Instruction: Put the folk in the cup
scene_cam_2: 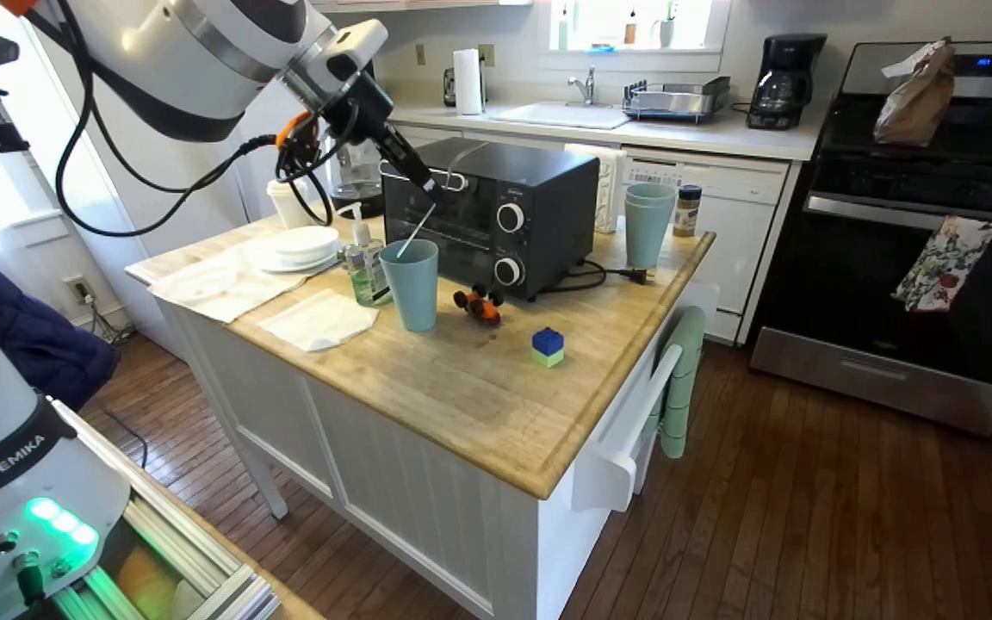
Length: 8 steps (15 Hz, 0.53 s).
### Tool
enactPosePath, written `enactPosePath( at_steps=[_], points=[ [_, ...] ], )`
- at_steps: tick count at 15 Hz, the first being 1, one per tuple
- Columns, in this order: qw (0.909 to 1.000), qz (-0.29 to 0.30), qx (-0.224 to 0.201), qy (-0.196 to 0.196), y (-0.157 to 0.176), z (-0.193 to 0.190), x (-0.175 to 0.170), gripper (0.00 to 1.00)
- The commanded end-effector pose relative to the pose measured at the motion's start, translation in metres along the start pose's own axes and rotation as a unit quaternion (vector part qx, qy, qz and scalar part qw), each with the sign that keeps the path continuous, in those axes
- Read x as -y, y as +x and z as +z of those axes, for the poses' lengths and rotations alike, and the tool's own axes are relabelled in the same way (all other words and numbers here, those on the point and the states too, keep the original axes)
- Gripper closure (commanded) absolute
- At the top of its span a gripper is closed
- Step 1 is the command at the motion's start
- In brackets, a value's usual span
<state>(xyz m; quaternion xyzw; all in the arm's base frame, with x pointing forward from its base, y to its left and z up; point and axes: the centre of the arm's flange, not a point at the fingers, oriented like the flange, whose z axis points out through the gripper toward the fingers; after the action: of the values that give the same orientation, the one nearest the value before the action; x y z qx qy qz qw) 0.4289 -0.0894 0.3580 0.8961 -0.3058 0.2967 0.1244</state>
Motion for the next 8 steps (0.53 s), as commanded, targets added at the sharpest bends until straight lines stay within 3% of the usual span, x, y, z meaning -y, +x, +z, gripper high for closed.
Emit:
enactPosePath(
  at_steps=[1,8],
  points=[
    [0.9999,-0.008,-0.012,-0.005,-0.017,0.028,0.008,0.97],
    [0.9999,0.001,-0.010,-0.008,-0.038,0.047,0.017,0.97]
  ],
)
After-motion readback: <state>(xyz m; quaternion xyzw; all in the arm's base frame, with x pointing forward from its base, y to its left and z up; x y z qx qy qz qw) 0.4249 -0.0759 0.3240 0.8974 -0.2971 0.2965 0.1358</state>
